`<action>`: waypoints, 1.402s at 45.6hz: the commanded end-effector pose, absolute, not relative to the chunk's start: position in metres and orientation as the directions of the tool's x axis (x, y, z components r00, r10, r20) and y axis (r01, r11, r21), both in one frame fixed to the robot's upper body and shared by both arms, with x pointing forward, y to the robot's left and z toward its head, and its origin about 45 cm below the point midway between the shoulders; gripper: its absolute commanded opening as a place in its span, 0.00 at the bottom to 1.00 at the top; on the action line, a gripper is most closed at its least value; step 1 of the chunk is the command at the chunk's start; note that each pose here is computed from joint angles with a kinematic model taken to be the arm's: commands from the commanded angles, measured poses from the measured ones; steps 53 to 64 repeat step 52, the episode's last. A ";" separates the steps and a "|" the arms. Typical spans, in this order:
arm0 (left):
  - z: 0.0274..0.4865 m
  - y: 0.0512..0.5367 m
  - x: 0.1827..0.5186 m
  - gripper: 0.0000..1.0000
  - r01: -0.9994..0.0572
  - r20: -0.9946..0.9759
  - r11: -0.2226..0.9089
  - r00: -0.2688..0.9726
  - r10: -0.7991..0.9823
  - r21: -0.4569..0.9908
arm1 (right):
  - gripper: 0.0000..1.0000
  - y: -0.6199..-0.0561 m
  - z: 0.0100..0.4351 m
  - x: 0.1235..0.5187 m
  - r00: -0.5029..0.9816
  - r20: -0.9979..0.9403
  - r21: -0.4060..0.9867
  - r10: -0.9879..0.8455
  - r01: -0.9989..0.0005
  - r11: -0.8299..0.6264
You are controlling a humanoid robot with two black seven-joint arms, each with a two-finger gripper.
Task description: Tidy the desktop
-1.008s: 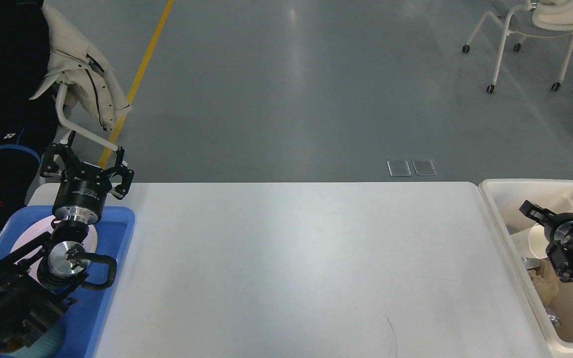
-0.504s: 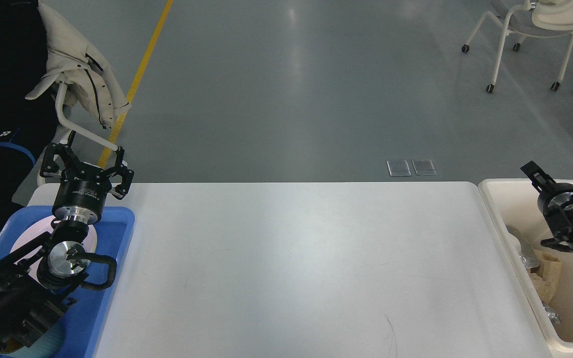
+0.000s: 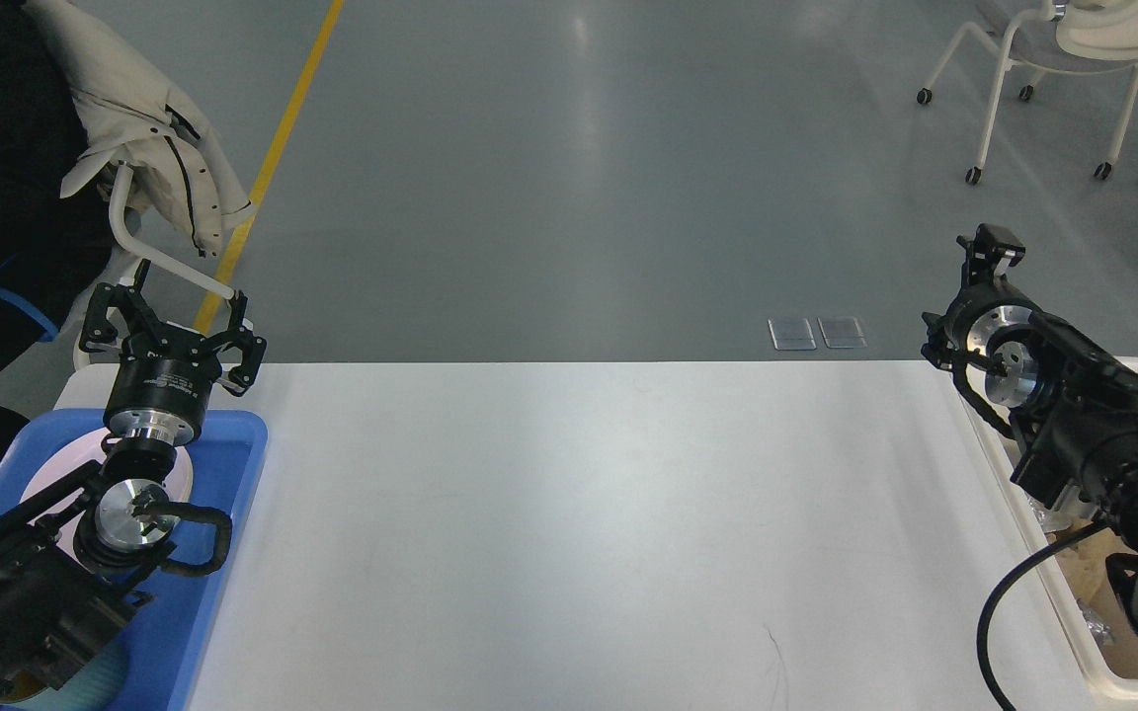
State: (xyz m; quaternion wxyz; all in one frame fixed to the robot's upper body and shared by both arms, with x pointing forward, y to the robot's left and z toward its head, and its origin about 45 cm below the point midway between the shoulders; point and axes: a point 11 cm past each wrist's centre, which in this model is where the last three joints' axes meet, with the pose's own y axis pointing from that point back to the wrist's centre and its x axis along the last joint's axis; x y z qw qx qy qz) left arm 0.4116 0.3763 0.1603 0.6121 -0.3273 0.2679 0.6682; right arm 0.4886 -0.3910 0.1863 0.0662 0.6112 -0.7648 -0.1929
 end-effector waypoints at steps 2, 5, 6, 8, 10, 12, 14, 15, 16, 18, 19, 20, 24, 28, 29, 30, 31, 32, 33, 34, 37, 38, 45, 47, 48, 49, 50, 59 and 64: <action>0.160 0.377 0.412 0.97 -0.993 -0.765 -0.107 -0.037 0.643 -0.043 | 1.00 -0.382 0.221 0.501 -0.117 -0.256 0.196 -0.959 -0.978 0.067; 0.160 0.377 0.412 0.97 -0.993 -0.765 -0.107 -0.037 0.643 -0.043 | 1.00 -0.380 0.232 0.503 -0.081 -0.304 0.150 -0.949 -0.988 0.036; 0.160 0.377 0.412 0.97 -0.993 -0.765 -0.107 -0.037 0.643 -0.043 | 1.00 -0.379 0.234 0.503 -0.074 -0.324 0.140 -0.943 -0.990 0.029; 0.160 0.377 0.412 0.97 -0.993 -0.765 -0.107 -0.037 0.643 -0.043 | 1.00 -0.373 0.240 0.504 -0.055 -0.375 0.117 -0.926 -0.993 0.011; 0.160 0.377 0.412 0.97 -0.993 -0.765 -0.107 -0.037 0.643 -0.043 | 1.00 -0.366 0.242 0.504 -0.040 -0.421 0.101 -0.906 -0.995 -0.004; 0.160 0.377 0.412 0.97 -0.993 -0.765 -0.107 -0.037 0.643 -0.043 | 1.00 -0.360 0.238 0.501 -0.030 -0.459 0.095 -0.888 -0.995 -0.015; 0.160 0.377 0.412 0.97 -0.993 -0.765 -0.107 -0.037 0.643 -0.043 | 1.00 -0.353 0.236 0.500 -0.019 -0.481 0.080 -0.877 -0.997 -0.022; 0.160 0.377 0.412 0.97 -0.993 -0.765 -0.107 -0.037 0.643 -0.043 | 1.00 -0.352 0.235 0.500 -0.018 -0.487 0.070 -0.873 -0.997 -0.019; 0.160 0.377 0.412 0.97 -0.993 -0.765 -0.107 -0.037 0.643 -0.043 | 1.00 -0.349 0.233 0.499 -0.012 -0.491 0.063 -0.871 -0.998 -0.022; 0.160 0.377 0.412 0.97 -0.993 -0.765 -0.107 -0.037 0.643 -0.043 | 1.00 -0.339 0.224 0.496 -0.002 -0.486 0.058 -0.874 -0.998 -0.030; 0.160 0.377 0.412 0.97 -0.993 -0.765 -0.107 -0.037 0.643 -0.043 | 1.00 -0.333 0.217 0.493 -0.002 -0.478 0.060 -0.878 -0.998 -0.031; 0.160 0.377 0.412 0.97 -0.993 -0.765 -0.107 -0.037 0.643 -0.043 | 1.00 -0.325 0.209 0.491 0.004 -0.467 0.065 -0.884 -0.997 -0.039; 0.160 0.377 0.412 0.97 -0.993 -0.765 -0.107 -0.037 0.643 -0.043 | 1.00 -0.303 0.187 0.482 0.014 -0.382 0.068 -0.924 -0.997 -0.044; 0.160 0.377 0.412 0.97 -0.993 -0.765 -0.107 -0.037 0.643 -0.043 | 1.00 -0.298 0.180 0.477 0.003 -0.321 0.039 -0.947 -0.999 -0.016; 0.160 0.377 0.412 0.97 -0.993 -0.765 -0.107 -0.037 0.643 -0.043 | 1.00 -0.297 0.178 0.476 -0.002 -0.321 0.035 -0.947 -0.999 -0.010; 0.160 0.377 0.412 0.97 -0.993 -0.765 -0.107 -0.037 0.643 -0.043 | 1.00 -0.295 0.175 0.474 -0.006 -0.323 0.035 -0.946 -0.999 -0.006; 0.160 0.377 0.412 0.97 -0.993 -0.765 -0.107 -0.037 0.643 -0.043 | 1.00 -0.294 0.172 0.472 -0.008 -0.326 0.037 -0.945 -0.999 -0.004; 0.160 0.377 0.412 0.97 -0.993 -0.765 -0.107 -0.037 0.643 -0.043 | 1.00 -0.293 0.168 0.470 -0.011 -0.328 0.041 -0.945 -0.999 -0.003; 0.160 0.376 0.412 0.97 -0.993 -0.766 -0.107 -0.036 0.642 -0.042 | 1.00 -0.292 0.166 0.468 -0.012 -0.330 0.042 -0.944 -0.999 -0.002; 0.160 0.377 0.412 0.97 -0.993 -0.765 -0.107 -0.037 0.643 -0.043 | 1.00 -0.291 0.162 0.466 -0.015 -0.331 0.045 -0.943 -0.999 0.000; 0.160 0.377 0.412 0.97 -0.993 -0.765 -0.107 -0.037 0.643 -0.043 | 1.00 -0.290 0.154 0.461 -0.021 -0.335 0.050 -0.942 -0.999 0.004; 0.160 0.377 0.412 0.97 -0.993 -0.765 -0.107 -0.037 0.643 -0.043 | 1.00 -0.289 0.152 0.459 -0.022 -0.337 0.053 -0.941 -0.999 0.004; 0.160 0.377 0.412 0.97 -0.993 -0.765 -0.107 -0.037 0.643 -0.043 | 1.00 -0.288 0.141 0.452 -0.039 -0.348 0.069 -0.937 -0.997 0.016; 0.160 0.377 0.412 0.97 -0.993 -0.765 -0.107 -0.037 0.643 -0.043 | 1.00 -0.289 0.142 0.452 -0.047 -0.357 0.063 -0.933 -0.998 0.026; 0.160 0.377 0.412 0.97 -0.993 -0.765 -0.107 -0.037 0.643 -0.043 | 1.00 -0.289 0.143 0.453 -0.049 -0.361 0.062 -0.931 -0.998 0.028; 0.160 0.377 0.412 0.97 -0.993 -0.765 -0.107 -0.037 0.643 -0.043 | 1.00 -0.289 0.143 0.453 -0.050 -0.363 0.061 -0.930 -0.998 0.030; 0.160 0.377 0.412 0.97 -0.993 -0.765 -0.107 -0.037 0.643 -0.043 | 1.00 -0.289 0.143 0.453 -0.050 -0.363 0.061 -0.930 -0.998 0.030; 0.160 0.377 0.412 0.97 -0.993 -0.765 -0.107 -0.037 0.643 -0.043 | 1.00 -0.289 0.143 0.453 -0.050 -0.363 0.061 -0.930 -0.998 0.030; 0.160 0.377 0.412 0.97 -0.993 -0.765 -0.107 -0.037 0.643 -0.043 | 1.00 -0.289 0.143 0.453 -0.050 -0.363 0.061 -0.930 -0.998 0.030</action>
